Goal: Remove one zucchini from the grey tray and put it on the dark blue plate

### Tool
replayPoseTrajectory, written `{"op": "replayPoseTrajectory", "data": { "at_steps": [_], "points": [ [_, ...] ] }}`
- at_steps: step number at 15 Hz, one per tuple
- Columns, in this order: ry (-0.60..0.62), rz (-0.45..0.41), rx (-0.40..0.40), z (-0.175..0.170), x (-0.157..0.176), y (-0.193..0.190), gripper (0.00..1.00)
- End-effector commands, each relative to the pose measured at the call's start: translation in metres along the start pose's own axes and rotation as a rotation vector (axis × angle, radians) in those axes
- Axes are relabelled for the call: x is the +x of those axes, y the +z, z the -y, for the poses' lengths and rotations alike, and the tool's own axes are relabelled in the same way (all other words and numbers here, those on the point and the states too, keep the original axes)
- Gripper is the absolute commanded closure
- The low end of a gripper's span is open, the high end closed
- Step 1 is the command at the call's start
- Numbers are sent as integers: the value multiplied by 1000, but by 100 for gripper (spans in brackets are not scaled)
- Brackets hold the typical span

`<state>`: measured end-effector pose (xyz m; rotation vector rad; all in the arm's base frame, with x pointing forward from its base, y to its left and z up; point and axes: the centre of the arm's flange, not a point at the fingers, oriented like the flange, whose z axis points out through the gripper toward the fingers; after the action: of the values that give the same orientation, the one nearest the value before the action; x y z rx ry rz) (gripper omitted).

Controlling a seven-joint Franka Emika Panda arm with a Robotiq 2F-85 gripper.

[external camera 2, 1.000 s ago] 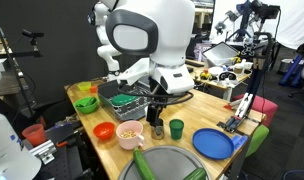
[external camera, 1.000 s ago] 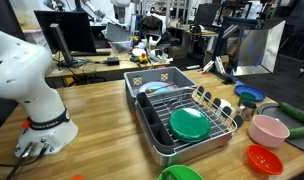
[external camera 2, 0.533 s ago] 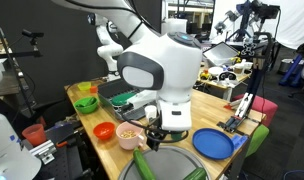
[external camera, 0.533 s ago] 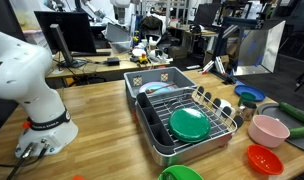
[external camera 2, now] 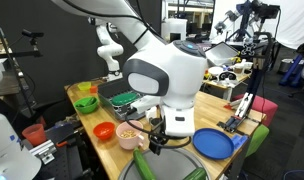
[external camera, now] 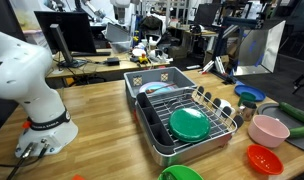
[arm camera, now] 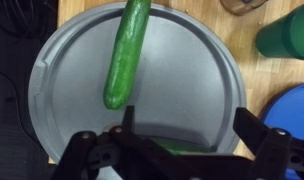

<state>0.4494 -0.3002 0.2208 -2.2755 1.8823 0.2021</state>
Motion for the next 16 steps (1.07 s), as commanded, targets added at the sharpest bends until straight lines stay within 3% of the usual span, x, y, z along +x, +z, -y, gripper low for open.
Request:
{"op": "replayPoseTrajectory", "data": {
  "at_steps": [1, 6, 9, 16],
  "points": [
    [0, 0, 0, 0, 0, 0, 0],
    [116, 0, 37, 4, 22, 13, 0],
    [206, -43, 71, 3, 40, 24, 0],
    [339, -130, 36, -4, 62, 55, 0]
  ]
}}
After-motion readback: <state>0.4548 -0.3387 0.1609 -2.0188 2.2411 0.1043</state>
